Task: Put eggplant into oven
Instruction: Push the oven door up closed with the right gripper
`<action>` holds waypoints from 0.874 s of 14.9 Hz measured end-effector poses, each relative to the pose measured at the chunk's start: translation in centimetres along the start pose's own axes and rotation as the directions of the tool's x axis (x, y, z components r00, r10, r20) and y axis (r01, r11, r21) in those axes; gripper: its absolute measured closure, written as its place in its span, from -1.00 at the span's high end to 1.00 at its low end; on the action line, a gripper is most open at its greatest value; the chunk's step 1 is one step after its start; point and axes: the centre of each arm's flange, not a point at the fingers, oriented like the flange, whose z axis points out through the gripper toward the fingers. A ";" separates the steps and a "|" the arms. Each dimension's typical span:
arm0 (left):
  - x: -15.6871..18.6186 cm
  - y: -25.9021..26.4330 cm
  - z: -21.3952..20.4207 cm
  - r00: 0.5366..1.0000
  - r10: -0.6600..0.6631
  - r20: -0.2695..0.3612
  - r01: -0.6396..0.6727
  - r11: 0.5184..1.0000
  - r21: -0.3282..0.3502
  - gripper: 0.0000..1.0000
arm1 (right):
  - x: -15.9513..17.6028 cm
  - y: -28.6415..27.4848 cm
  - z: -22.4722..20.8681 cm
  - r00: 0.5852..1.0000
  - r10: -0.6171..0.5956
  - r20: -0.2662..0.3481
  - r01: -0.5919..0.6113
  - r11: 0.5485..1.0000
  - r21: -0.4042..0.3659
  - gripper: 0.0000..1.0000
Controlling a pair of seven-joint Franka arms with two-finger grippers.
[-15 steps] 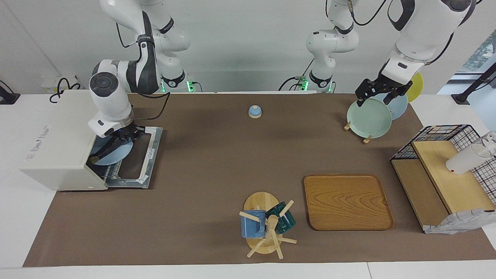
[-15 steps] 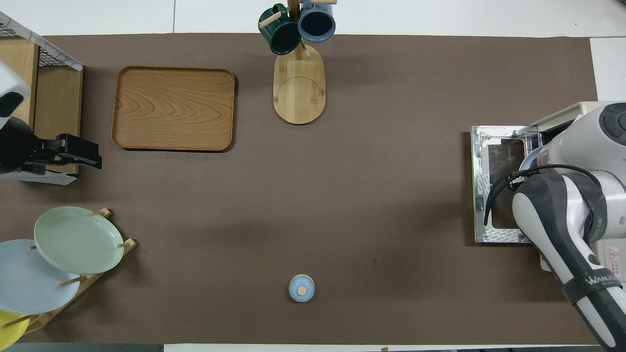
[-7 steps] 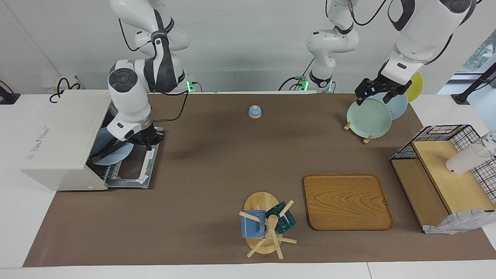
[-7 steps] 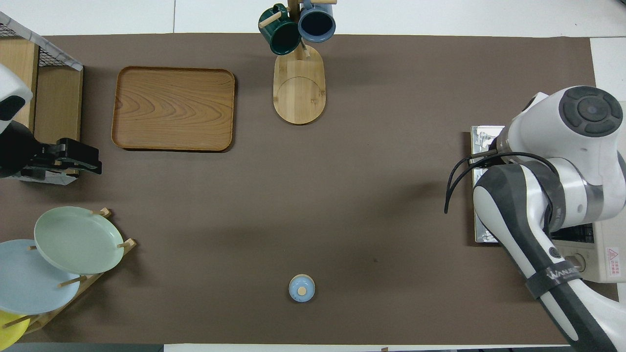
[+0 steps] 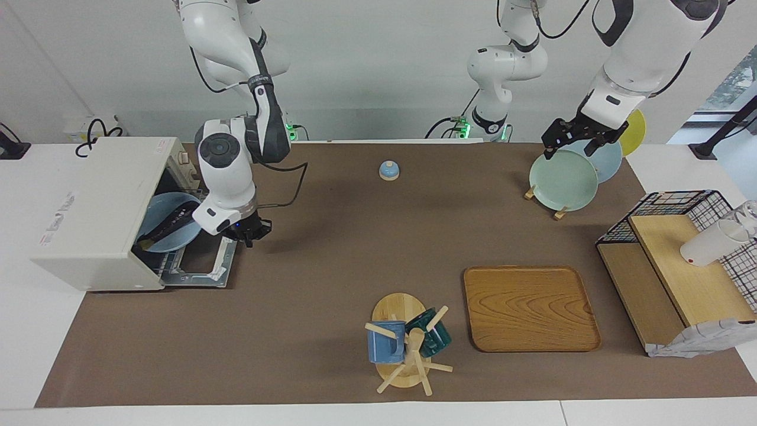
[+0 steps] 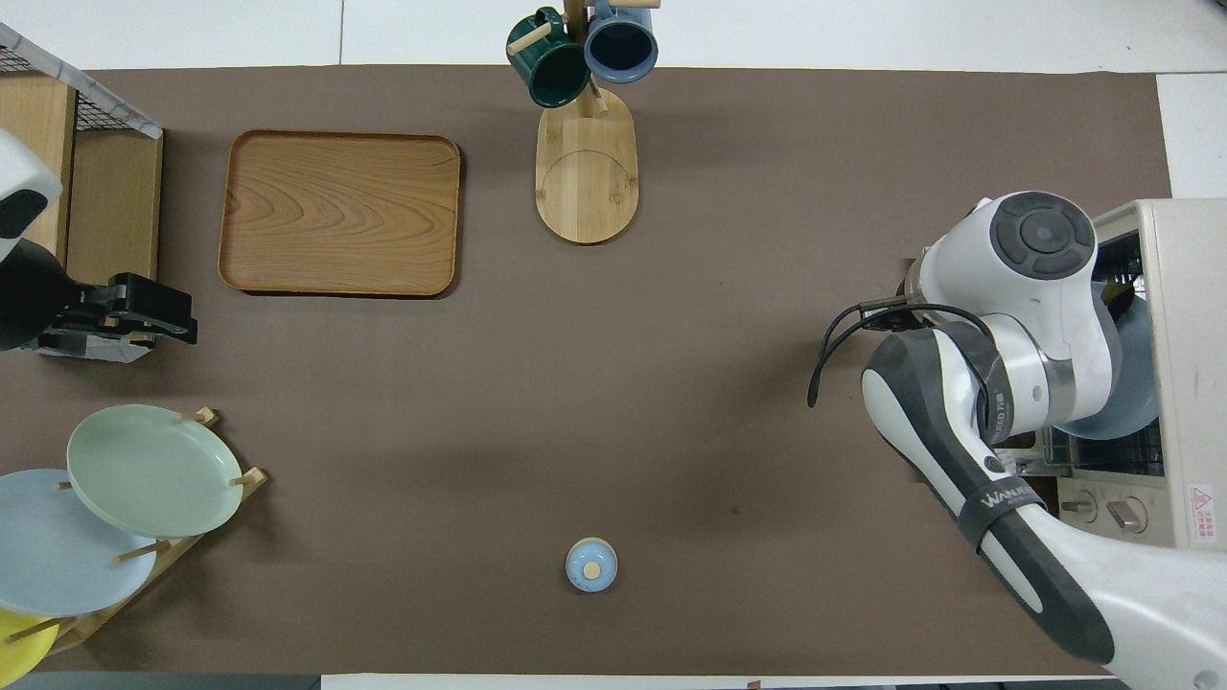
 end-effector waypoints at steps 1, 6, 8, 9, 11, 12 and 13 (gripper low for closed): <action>0.0 0.0 0.0 1.000 0.000 0.000 0.000 1.000 0.000 1.00 | -0.1 -0.1 0.9 1.000 0.006 0.001 -0.006 1.000 0.001 -0.98; 0.0 0.1 0.0 1.000 0.001 0.000 -0.001 1.000 0.000 1.00 | -0.9 -0.1 3.6 0.999 0.012 0.031 -0.012 1.000 -0.001 -0.98; 0.0 0.1 0.0 1.000 0.001 0.000 -0.001 1.000 0.000 1.00 | -1.1 -0.1 4.0 0.999 0.012 0.039 -0.012 1.000 -0.002 -0.98; 0.0 0.1 0.0 1.000 0.001 0.000 -0.001 1.000 0.000 1.00 | -1.1 -0.1 4.1 0.999 0.010 0.041 -0.010 1.000 -0.004 -0.98; 0.0 0.1 0.0 1.000 0.001 0.000 -0.001 1.000 0.000 1.00 | -1.2 -0.1 4.2 0.999 -0.012 0.040 0.013 0.999 -0.029 -0.98; 0.0 0.1 0.0 1.000 0.001 0.000 -0.001 1.000 0.000 1.00 | -1.2 0.0 4.3 0.999 -0.032 0.038 0.034 0.998 -0.053 -0.98; 0.0 0.1 0.0 1.000 0.001 0.000 -0.001 1.000 0.000 1.00 | -1.2 0.1 4.3 0.998 -0.051 0.037 0.054 0.996 -0.075 -0.98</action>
